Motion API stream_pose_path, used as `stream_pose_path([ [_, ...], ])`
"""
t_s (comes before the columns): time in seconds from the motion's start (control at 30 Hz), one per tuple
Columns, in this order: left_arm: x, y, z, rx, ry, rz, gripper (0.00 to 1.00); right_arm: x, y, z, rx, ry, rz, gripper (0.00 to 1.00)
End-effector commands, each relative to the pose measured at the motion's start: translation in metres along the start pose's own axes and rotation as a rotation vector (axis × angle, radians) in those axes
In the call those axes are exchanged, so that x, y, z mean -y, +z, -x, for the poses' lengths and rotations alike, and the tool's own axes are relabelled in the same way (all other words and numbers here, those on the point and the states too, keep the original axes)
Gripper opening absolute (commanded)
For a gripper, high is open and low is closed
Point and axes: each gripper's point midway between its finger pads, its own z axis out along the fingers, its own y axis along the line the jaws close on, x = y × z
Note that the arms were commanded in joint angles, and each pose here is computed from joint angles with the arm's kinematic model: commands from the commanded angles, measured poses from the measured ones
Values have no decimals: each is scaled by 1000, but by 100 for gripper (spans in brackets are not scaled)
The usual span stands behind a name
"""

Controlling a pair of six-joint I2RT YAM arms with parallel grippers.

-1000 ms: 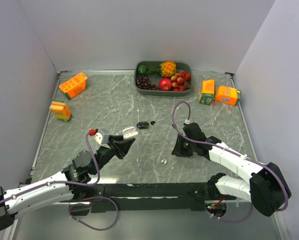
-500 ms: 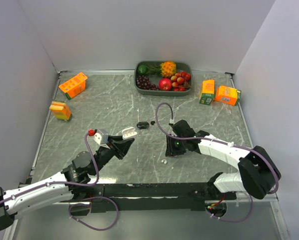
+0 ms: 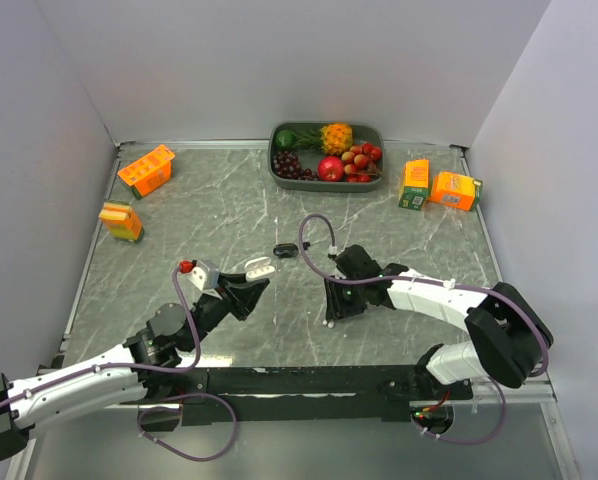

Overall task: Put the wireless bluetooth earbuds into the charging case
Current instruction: Pick up the earbud from the center of the board.

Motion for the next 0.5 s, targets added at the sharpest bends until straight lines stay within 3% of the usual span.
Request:
stream_pose_path([
  [0.0,7,1,10,34,-32,-18,1,-6,4,8,23,-17,16,43],
  [0.47,6,0,5,21,-31,-18,1,-5,8,-7,-11,-20,30,36],
])
